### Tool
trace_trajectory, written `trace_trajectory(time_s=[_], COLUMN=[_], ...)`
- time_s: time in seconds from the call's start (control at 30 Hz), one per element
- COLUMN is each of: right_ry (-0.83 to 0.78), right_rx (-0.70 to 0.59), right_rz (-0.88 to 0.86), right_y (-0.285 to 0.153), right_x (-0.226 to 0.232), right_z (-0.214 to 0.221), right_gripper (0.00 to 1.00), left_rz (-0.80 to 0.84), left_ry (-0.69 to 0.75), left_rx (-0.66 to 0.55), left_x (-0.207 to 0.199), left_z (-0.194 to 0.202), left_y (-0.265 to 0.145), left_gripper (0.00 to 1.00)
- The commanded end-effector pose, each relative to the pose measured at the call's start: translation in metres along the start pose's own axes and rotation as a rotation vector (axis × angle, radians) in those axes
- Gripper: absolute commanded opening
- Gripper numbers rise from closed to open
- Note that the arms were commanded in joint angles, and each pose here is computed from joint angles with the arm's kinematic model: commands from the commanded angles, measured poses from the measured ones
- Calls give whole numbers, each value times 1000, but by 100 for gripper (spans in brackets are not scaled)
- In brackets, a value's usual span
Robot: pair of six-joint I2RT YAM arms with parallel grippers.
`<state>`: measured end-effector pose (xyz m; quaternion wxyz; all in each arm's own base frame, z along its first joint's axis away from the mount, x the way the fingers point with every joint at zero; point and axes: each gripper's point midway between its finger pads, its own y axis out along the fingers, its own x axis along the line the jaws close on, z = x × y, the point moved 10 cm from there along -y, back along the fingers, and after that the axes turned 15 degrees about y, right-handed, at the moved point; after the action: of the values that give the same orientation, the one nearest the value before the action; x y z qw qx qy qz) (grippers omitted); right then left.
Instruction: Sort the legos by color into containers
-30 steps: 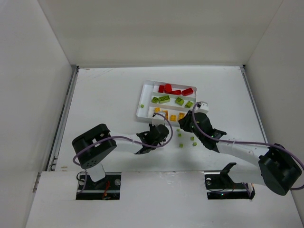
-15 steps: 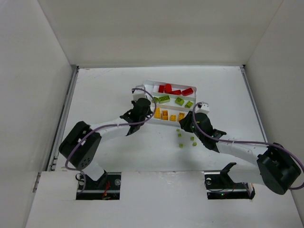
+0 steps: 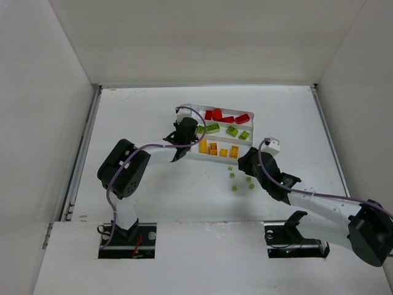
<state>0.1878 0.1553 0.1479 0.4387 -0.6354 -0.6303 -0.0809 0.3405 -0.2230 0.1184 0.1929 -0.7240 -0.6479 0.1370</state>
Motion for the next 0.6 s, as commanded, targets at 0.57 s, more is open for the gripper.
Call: trace_trajectory(time_s=[0.57], right_ry=[210], right_rx=[-58], right_rz=[328], right_y=[24], right_x=[-47], right_z=[-34], right_gripper=[33], left_rz=[105], left_ry=[-100], left_rx=[-104], left_x=[-4], left_z=[-5], left_y=[-61], left_gripper=[39])
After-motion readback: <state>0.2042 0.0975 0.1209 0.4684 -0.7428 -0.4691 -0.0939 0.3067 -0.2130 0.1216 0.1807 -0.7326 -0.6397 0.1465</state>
